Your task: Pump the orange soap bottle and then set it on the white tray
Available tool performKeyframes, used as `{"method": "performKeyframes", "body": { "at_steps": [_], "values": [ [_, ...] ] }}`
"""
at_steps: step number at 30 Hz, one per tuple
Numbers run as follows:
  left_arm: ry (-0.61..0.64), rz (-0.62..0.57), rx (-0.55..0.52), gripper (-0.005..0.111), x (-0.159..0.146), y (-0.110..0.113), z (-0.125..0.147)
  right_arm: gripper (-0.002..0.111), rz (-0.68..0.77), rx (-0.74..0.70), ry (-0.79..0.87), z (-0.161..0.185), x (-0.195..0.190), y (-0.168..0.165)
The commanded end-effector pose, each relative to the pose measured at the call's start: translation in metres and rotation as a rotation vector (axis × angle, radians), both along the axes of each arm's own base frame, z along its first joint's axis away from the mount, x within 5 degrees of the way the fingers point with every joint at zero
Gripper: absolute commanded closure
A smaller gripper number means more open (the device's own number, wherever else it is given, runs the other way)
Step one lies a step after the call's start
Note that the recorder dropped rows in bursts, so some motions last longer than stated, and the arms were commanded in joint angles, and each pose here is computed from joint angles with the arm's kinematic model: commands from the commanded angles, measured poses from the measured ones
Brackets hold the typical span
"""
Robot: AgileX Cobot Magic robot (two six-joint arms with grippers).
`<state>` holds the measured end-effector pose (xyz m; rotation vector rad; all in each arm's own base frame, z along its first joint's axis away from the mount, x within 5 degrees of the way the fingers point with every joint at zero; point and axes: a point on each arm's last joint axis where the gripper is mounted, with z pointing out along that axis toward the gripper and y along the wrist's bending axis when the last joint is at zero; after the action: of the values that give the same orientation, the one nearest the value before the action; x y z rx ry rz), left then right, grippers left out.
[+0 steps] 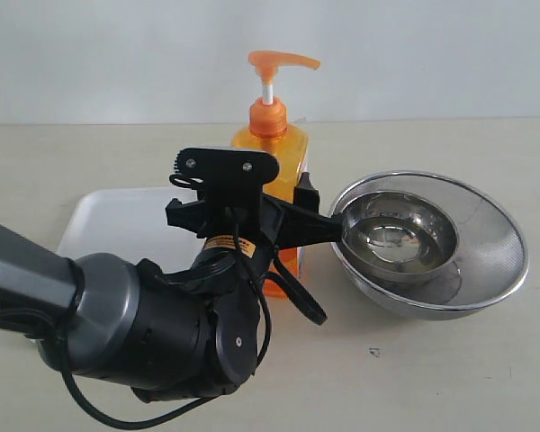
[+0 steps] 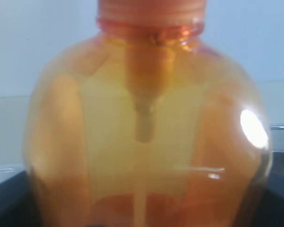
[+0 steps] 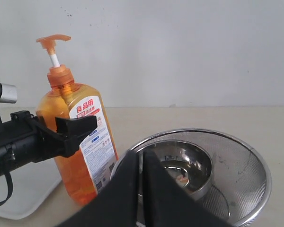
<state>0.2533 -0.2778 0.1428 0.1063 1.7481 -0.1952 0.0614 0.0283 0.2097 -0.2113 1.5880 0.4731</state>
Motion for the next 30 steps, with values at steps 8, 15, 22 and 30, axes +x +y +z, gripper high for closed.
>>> {"method": "performKeyframes", "body": {
  "at_steps": [8, 15, 22, 30],
  "values": [
    [0.065, 0.006, 0.013, 0.102, -0.0031, 0.0012, -0.0097, 0.109, 0.029, -0.017, 0.065, -0.0077, -0.0017, 0.0021],
    [0.064, 0.004, 0.014, 0.102, -0.0031, 0.001, -0.0096, 0.109, 0.044, -0.012, 0.11, -0.0112, -0.0027, 0.0033],
    [0.06, 0.001, 0.015, 0.102, -0.0031, 0.0008, -0.0093, 0.109, 0.044, -0.01, 0.111, -0.0112, -0.0027, 0.0033],
    [0.059, 0.003, 0.014, 0.102, -0.0031, 0.0009, -0.0092, 0.109, 0.044, -0.01, 0.111, -0.0112, -0.0027, 0.0033]
  ]
}}
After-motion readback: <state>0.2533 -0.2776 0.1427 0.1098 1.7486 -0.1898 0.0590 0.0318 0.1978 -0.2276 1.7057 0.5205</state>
